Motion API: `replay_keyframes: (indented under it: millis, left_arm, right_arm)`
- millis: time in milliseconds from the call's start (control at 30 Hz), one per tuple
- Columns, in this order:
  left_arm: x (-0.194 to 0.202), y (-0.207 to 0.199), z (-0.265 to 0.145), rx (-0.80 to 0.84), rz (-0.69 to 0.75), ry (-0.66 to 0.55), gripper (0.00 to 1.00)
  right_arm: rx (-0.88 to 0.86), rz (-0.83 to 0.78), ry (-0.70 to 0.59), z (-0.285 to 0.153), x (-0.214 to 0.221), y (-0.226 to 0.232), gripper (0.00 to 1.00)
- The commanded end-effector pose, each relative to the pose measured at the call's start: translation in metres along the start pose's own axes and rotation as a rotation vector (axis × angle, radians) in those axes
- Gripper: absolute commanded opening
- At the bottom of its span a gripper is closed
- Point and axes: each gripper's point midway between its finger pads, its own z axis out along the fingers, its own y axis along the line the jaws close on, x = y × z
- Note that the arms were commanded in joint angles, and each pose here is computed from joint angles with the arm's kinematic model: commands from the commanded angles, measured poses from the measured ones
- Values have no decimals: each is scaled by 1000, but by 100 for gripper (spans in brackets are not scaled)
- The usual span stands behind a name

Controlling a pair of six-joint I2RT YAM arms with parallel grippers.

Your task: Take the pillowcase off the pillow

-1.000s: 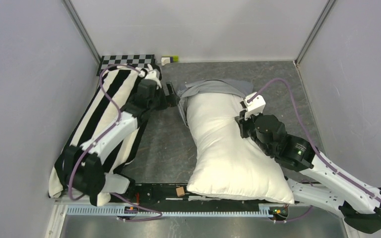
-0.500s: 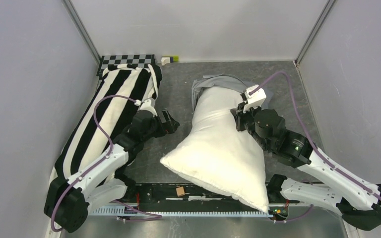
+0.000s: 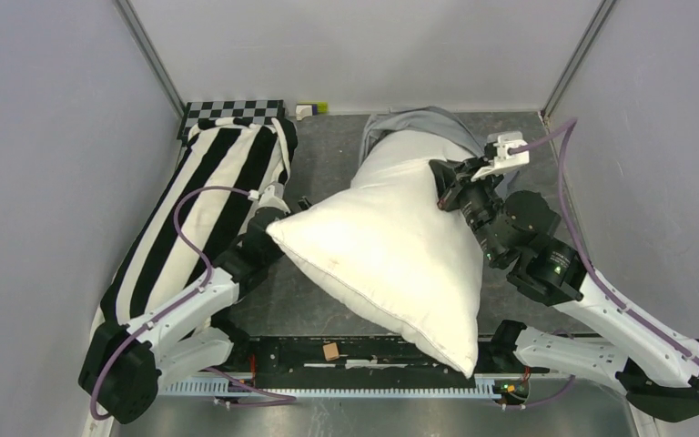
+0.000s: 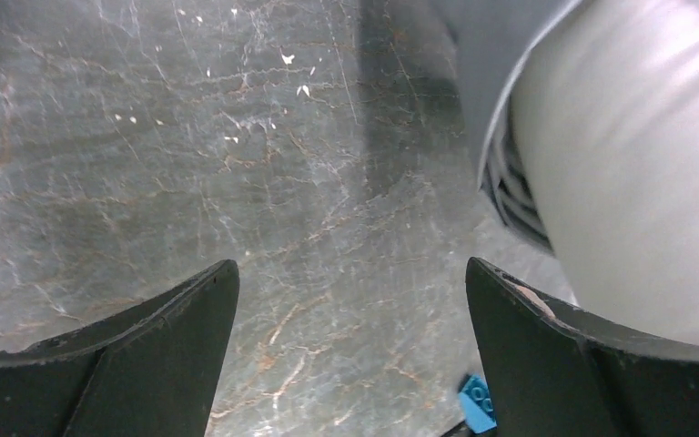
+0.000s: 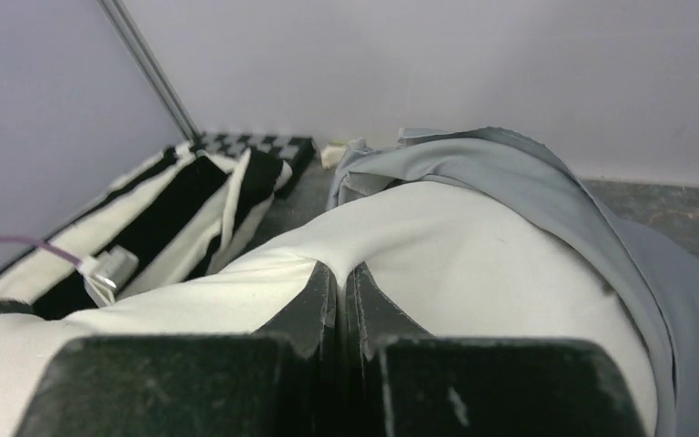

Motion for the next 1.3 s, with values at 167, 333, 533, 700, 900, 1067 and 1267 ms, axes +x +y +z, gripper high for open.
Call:
replay_keyframes:
  millis: [167, 333, 533, 700, 900, 1067, 1267]
  left_arm:
    - [-9, -72, 0, 264, -391, 50, 100]
    - [-35, -120, -8, 454, -360, -10, 100]
    - [-60, -153, -3, 541, -336, -80, 100]
    - [-54, -184, 9, 630, -402, -16, 100]
    - [-36, -204, 32, 672, -478, 64, 100]
    - [-50, -235, 32, 877, -576, 47, 100]
    - [-59, -251, 56, 830, -545, 32, 100]
  right_arm:
    - [-37, 482, -554, -29, -171, -3, 0]
    - [-63, 593, -592, -39, -183, -6, 0]
    - [-149, 702, -629, -54, -206, 0, 0]
    - [-218, 752, -649, -57, -232, 12, 0]
    - [-263, 770, -599, -38, -225, 34, 0]
    - [-317, 804, -574, -35, -220, 46, 0]
    - [-353, 847, -549, -34, -214, 53, 0]
